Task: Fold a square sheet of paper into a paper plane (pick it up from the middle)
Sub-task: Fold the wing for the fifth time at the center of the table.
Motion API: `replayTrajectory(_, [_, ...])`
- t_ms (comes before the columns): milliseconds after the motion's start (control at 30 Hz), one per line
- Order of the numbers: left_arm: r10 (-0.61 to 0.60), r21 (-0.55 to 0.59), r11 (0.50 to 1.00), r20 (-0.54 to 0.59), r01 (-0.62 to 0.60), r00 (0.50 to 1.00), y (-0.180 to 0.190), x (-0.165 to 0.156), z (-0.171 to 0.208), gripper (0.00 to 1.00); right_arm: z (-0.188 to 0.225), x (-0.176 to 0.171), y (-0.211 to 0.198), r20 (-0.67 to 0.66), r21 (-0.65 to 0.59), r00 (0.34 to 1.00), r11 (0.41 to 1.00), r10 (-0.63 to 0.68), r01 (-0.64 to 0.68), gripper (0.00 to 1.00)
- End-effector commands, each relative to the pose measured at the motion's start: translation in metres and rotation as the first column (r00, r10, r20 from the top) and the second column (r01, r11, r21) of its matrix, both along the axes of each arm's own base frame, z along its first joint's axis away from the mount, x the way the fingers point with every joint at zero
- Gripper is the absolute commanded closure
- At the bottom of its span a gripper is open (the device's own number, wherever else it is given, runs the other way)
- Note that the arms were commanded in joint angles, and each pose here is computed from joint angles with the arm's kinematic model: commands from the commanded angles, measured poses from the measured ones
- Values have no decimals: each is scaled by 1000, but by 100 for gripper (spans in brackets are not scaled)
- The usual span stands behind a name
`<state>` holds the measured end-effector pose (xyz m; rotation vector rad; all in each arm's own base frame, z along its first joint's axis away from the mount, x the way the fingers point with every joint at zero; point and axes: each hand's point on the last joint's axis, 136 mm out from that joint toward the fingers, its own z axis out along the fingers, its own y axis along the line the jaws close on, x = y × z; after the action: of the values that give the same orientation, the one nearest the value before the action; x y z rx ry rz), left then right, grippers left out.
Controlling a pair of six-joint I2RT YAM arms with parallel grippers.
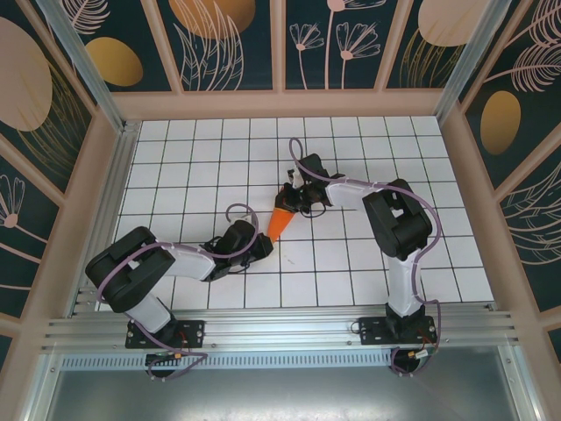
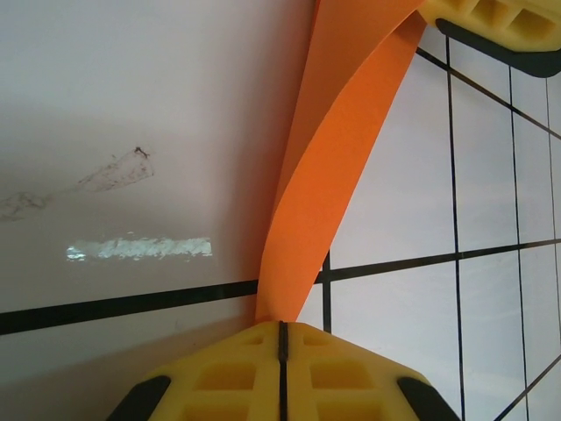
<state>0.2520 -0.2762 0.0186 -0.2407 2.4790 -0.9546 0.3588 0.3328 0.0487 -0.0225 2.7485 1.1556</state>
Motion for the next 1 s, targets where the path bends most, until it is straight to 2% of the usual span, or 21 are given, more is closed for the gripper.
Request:
replayTrajectory(0, [-6, 45, 999, 7, 5, 1000, 4, 0, -5, 91, 23, 1, -1, 54, 34, 998, 999, 15, -17, 93])
replayTrajectory(300, [-20, 119, 993, 5, 19, 1000, 10, -1, -11, 92, 21, -6, -7, 89, 5, 995, 999, 52, -53, 93])
replayTrajectory(967, [-56, 110, 992, 7, 54, 998, 4, -2, -8, 91, 2, -14, -22, 128, -63, 989, 996, 73, -66, 93])
